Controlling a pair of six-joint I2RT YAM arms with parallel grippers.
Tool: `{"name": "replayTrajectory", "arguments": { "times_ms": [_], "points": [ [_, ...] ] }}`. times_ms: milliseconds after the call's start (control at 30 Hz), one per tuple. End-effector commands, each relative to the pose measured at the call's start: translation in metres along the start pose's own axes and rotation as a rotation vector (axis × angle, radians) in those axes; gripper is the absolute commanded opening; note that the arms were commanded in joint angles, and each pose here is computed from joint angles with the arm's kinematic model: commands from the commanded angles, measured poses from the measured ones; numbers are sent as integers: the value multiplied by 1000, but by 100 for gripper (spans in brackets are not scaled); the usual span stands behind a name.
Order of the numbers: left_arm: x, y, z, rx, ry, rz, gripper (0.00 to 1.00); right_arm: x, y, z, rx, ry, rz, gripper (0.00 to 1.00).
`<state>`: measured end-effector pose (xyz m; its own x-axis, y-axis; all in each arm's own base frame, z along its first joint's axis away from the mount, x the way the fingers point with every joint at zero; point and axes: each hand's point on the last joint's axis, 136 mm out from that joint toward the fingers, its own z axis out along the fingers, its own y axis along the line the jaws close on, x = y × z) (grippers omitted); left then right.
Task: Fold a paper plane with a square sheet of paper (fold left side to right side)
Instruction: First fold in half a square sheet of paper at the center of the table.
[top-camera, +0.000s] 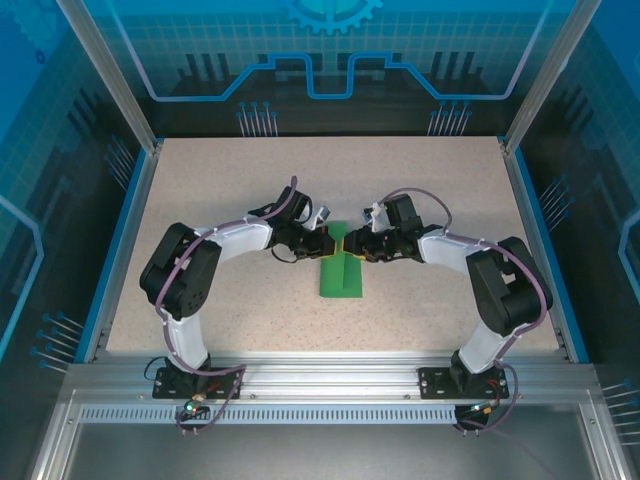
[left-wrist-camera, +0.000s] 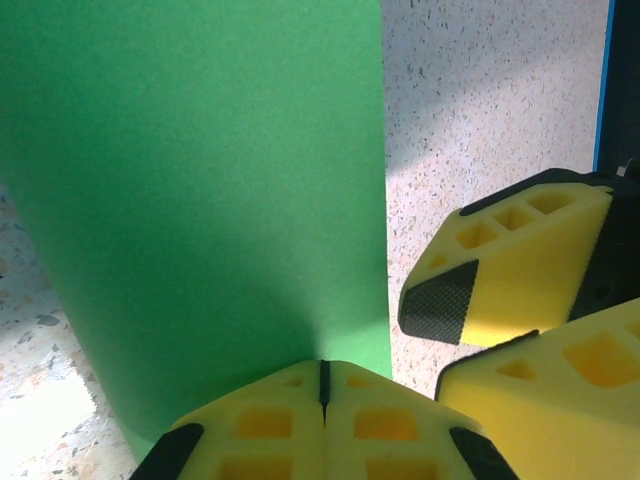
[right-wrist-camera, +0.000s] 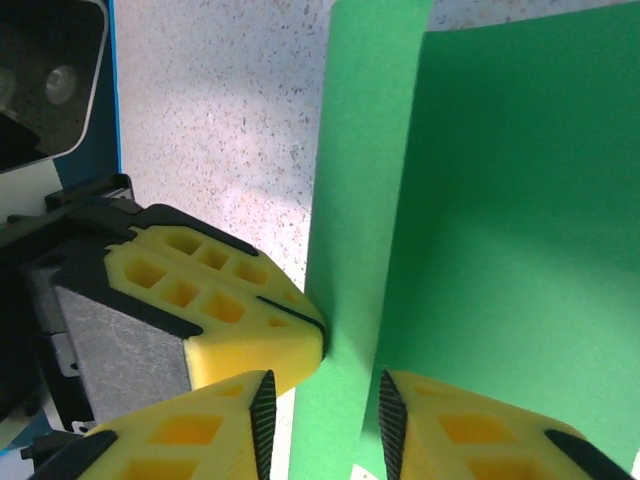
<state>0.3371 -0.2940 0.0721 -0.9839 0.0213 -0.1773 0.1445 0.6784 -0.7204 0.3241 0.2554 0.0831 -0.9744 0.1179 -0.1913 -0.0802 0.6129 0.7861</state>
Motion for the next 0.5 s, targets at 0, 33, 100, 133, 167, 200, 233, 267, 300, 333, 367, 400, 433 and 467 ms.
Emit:
{"name": "replayTrajectory", "arguments": {
  "times_ms": [0, 33, 100, 133, 167, 200, 233, 267, 300, 333, 367, 400, 433, 467],
  "points": [
    [-3, -4, 1, -7, 6, 17, 0, 0, 12, 6, -38, 28, -10, 29],
    [-3, -5, 1, -7, 5, 17, 0, 1, 11, 6, -35, 30, -7, 28],
    [-3, -5, 0, -6, 3, 18, 0, 2, 8, 7, -26, 35, -1, 25],
    [-3, -5, 0, -6, 4, 18, 0, 2, 7, 8, -21, 36, 0, 25],
    [-3, -5, 0, -6, 4, 19, 0, 2, 6, 8, -16, 37, 2, 25],
    [-3, -6, 0, -6, 5, 19, 0, 2, 5, 9, -12, 39, 4, 25],
    [-3, -5, 1, -6, 5, 19, 0, 2, 4, 9, -7, 41, 7, 26],
    [-3, -5, 0, -6, 4, 19, 0, 3, 2, 10, 4, 45, 9, 26],
    [-3, -5, 0, -7, 3, 20, 0, 3, 0, 9, 15, 41, 9, 27],
    [-3, -5, 1, -7, 5, 18, 0, 3, -2, 8, 31, 35, 9, 27],
    [-3, -5, 1, -9, 4, 19, 0, 2, -4, 6, 44, 21, 8, 28],
    [-3, -5, 1, -10, 5, 18, 0, 1, -4, 5, 51, 12, 6, 29],
    [-3, -4, 1, -12, 4, 20, 0, 1, -5, 3, 58, 6, 1, 29],
    [-3, -3, 1, -14, 5, 18, 0, 1, -4, 1, 65, 1, -2, 30]
  ]
}}
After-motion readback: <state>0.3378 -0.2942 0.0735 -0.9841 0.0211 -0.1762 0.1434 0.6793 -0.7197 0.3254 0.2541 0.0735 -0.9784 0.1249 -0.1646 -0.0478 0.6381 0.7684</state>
